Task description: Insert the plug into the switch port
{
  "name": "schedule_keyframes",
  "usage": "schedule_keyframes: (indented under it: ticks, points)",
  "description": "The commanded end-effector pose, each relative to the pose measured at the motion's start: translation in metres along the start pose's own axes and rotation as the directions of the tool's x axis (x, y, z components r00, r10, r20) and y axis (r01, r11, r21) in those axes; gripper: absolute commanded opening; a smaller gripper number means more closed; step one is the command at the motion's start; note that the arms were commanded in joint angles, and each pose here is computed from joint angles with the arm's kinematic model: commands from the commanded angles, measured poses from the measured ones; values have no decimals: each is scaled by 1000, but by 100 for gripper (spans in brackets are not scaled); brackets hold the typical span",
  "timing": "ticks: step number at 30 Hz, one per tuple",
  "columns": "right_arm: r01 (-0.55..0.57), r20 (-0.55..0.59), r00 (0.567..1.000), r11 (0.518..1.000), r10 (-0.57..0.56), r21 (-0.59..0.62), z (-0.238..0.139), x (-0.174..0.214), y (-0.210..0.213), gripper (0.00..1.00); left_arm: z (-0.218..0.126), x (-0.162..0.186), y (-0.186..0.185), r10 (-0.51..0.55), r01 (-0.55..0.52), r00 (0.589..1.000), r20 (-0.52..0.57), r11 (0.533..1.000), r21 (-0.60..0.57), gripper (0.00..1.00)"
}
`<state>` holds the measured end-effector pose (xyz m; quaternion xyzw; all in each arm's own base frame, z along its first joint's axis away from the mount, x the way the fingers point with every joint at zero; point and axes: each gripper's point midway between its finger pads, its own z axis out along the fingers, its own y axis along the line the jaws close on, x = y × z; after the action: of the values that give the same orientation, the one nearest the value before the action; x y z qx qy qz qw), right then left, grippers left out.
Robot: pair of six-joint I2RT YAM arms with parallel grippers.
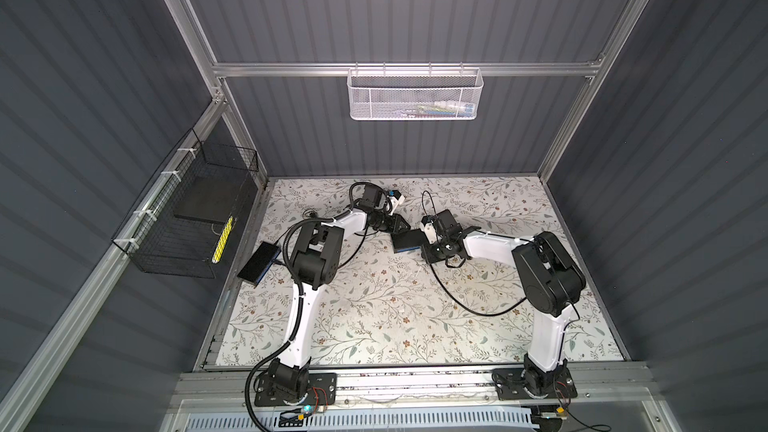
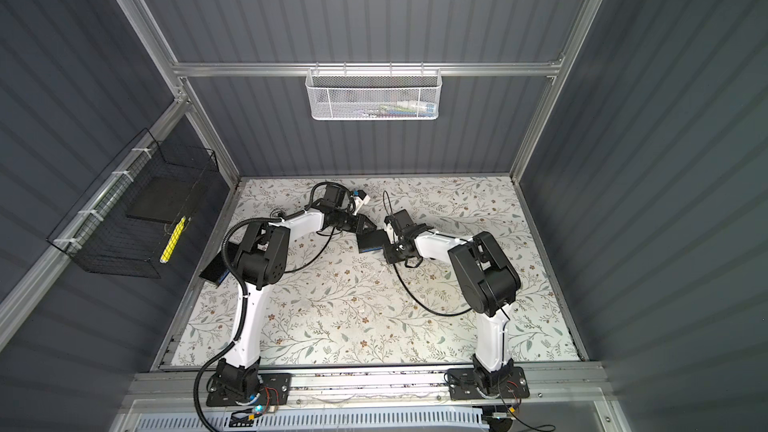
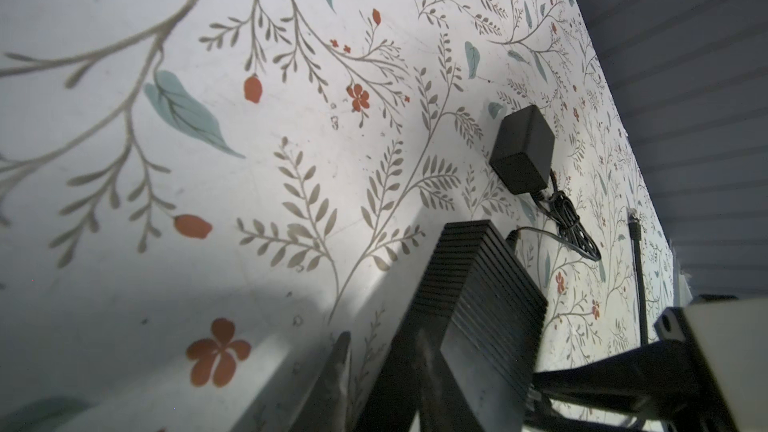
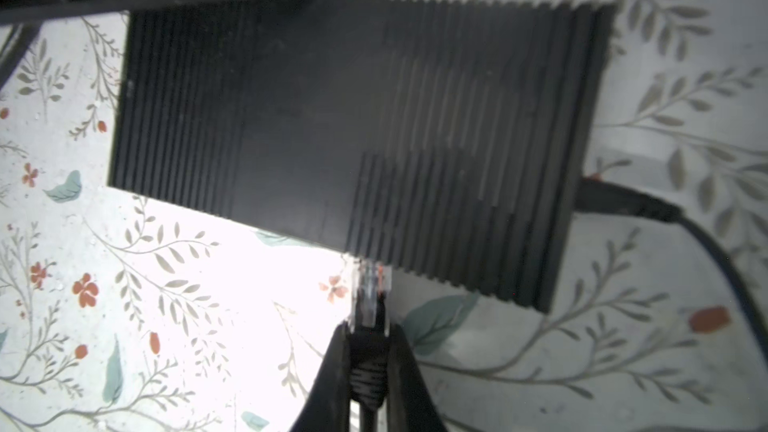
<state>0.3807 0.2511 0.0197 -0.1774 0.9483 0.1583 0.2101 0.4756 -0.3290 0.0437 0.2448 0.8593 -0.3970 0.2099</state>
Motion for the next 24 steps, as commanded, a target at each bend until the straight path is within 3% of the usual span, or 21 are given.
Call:
schedule_keyframes:
  ticks: [1,24]
  points:
    - [12,-17,1000,999,-11,33,-7,-1,-8,9,-7,-4,-7,-7,7,1000,7,1000,29,28]
    - [-20,-15,1000,1000,20,5,-2,-5,7,9,-6,-2,-9,-31,31,999,10,998,55,28]
